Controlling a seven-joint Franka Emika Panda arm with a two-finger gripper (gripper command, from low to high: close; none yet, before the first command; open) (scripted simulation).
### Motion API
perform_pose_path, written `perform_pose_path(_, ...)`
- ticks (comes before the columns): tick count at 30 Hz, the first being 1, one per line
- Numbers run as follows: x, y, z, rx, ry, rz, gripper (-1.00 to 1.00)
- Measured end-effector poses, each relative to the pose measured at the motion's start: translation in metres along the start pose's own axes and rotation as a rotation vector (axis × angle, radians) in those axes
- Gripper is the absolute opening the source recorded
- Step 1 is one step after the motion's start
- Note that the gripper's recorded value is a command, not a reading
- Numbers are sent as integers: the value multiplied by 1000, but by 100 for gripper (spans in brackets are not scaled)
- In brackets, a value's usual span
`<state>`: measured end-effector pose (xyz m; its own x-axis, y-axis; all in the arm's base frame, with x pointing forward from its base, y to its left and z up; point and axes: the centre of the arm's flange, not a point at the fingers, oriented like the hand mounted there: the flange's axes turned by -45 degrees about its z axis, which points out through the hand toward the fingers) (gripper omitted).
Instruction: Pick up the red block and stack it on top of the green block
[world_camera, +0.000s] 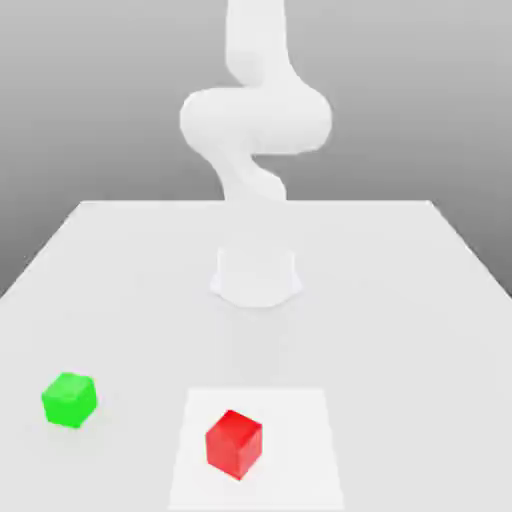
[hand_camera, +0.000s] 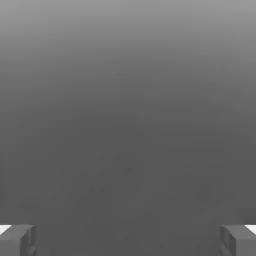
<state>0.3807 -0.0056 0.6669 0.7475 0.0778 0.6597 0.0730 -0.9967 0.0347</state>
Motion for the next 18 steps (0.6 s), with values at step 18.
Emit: perform_pose_path(18,-182,6,324,260,-515,-672,0)
